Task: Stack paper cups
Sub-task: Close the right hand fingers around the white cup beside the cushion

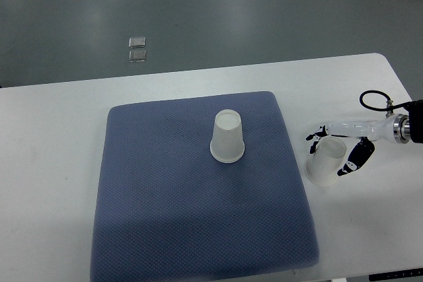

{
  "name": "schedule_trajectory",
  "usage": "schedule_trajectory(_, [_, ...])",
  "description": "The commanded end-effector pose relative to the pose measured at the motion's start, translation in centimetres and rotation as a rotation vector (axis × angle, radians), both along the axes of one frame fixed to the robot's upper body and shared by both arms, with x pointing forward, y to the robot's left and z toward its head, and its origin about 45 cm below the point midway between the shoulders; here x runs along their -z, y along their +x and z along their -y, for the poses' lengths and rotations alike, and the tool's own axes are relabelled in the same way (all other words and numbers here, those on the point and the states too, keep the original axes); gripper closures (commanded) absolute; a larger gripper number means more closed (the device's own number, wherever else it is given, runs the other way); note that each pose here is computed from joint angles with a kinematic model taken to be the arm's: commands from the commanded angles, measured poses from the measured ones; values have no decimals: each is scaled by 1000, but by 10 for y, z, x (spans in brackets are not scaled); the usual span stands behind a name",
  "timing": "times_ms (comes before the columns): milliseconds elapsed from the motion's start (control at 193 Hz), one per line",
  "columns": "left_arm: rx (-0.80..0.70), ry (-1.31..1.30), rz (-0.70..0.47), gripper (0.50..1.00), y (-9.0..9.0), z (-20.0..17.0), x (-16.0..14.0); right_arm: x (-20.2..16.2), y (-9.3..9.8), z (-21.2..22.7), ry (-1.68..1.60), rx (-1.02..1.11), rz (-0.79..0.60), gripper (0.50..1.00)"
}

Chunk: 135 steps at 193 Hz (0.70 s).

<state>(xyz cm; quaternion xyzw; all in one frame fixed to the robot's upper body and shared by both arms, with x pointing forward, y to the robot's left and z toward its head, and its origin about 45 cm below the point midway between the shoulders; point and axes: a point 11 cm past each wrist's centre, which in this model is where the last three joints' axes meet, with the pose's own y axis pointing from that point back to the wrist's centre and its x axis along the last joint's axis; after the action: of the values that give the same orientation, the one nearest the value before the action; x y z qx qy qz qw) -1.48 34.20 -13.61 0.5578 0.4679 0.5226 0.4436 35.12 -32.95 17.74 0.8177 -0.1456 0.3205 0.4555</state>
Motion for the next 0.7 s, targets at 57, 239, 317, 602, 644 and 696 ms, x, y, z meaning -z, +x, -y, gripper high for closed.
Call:
schedule_trajectory(57, [0, 0, 0, 500, 0, 0, 0, 0, 3, -3, 6, 0, 27, 591])
schedule_trajectory(239, [0, 0, 0, 500, 0, 0, 0, 3, 3, -7, 17, -2, 38, 591])
schedule_trajectory(317, [0, 0, 0, 500, 0, 0, 0, 6, 0, -8, 19, -3, 29, 591])
schedule_trajectory(602, [0, 0, 0, 500, 0, 0, 0, 11, -2, -15, 30, -12, 20, 611])
schedule_trajectory(644, [0, 0, 0, 500, 0, 0, 0, 11, -1, -15, 30, -12, 21, 630])
schedule_trajectory(696, [-1, 0, 0, 500, 0, 0, 0, 11, -1, -16, 31, -14, 21, 646])
